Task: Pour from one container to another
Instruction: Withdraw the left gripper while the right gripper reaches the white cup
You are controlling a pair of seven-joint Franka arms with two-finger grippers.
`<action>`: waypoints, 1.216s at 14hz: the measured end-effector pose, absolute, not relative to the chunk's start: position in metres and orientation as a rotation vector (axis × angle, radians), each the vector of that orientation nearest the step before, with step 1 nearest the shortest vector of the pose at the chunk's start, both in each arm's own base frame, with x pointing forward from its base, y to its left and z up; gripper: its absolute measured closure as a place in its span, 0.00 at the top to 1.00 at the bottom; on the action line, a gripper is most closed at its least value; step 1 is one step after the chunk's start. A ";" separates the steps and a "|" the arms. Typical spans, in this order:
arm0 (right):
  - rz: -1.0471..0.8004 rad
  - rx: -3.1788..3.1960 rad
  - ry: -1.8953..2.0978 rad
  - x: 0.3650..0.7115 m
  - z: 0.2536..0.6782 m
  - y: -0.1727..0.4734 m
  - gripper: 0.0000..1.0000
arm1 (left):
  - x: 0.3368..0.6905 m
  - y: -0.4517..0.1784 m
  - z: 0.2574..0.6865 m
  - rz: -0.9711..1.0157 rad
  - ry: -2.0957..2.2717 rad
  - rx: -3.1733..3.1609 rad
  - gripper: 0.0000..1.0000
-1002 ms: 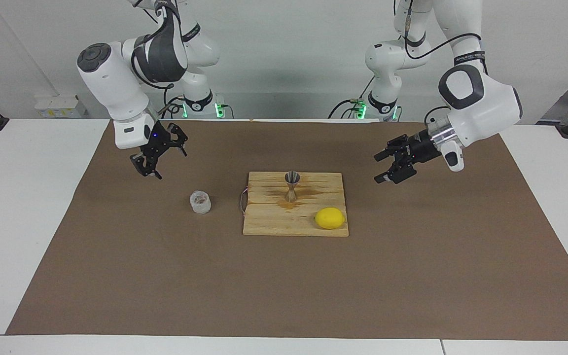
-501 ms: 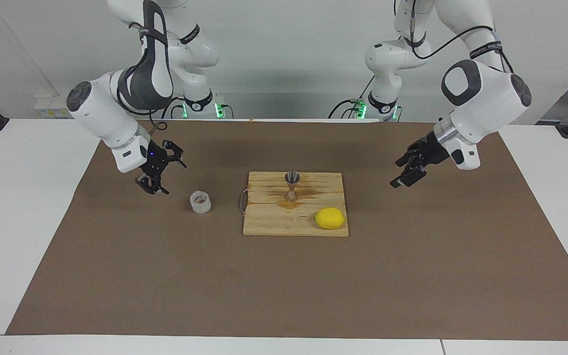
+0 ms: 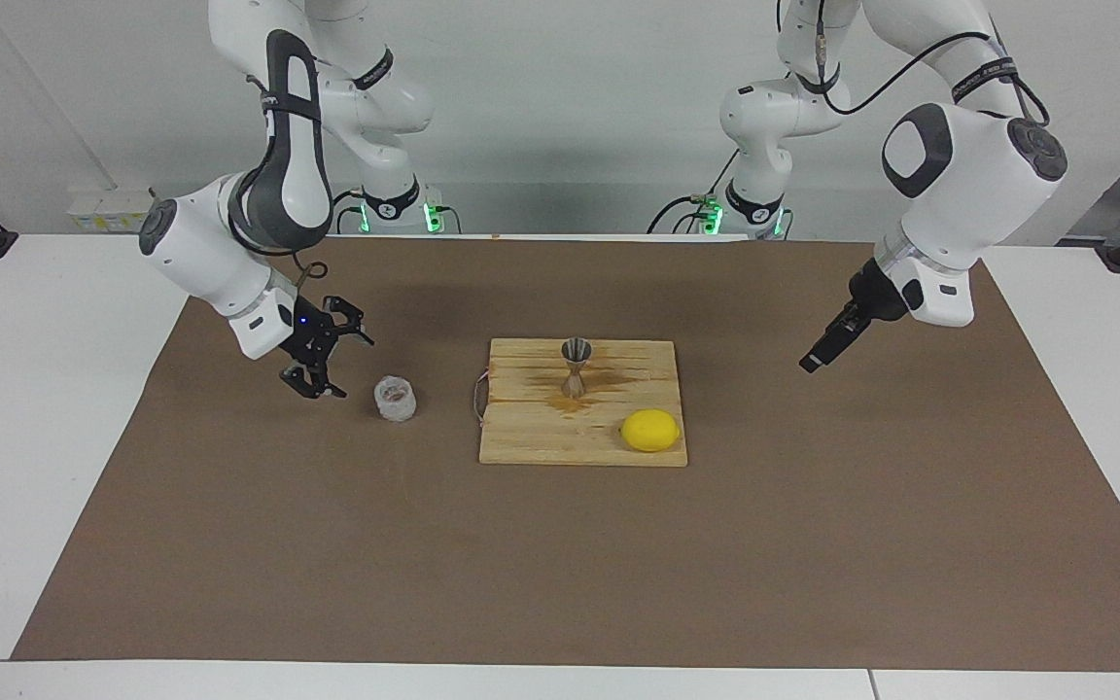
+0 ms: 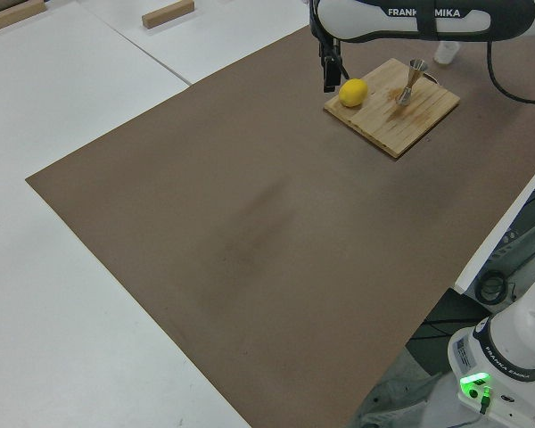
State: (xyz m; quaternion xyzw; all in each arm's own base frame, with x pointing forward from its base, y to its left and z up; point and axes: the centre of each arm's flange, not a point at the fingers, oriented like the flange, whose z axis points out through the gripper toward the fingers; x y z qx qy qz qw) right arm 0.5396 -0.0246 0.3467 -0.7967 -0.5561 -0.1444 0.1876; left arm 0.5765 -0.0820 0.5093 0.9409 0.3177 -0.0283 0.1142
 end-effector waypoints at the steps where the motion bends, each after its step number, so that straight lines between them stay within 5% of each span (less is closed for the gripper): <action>1: -0.423 -2.234 -1.567 0.540 0.340 -0.025 1.00 | 0.578 -0.080 0.514 -0.056 0.852 2.794 1.00; 17: -0.613 -2.041 -1.553 0.534 0.251 -0.026 1.00 | 0.580 -0.078 0.567 0.163 -0.264 3.081 1.00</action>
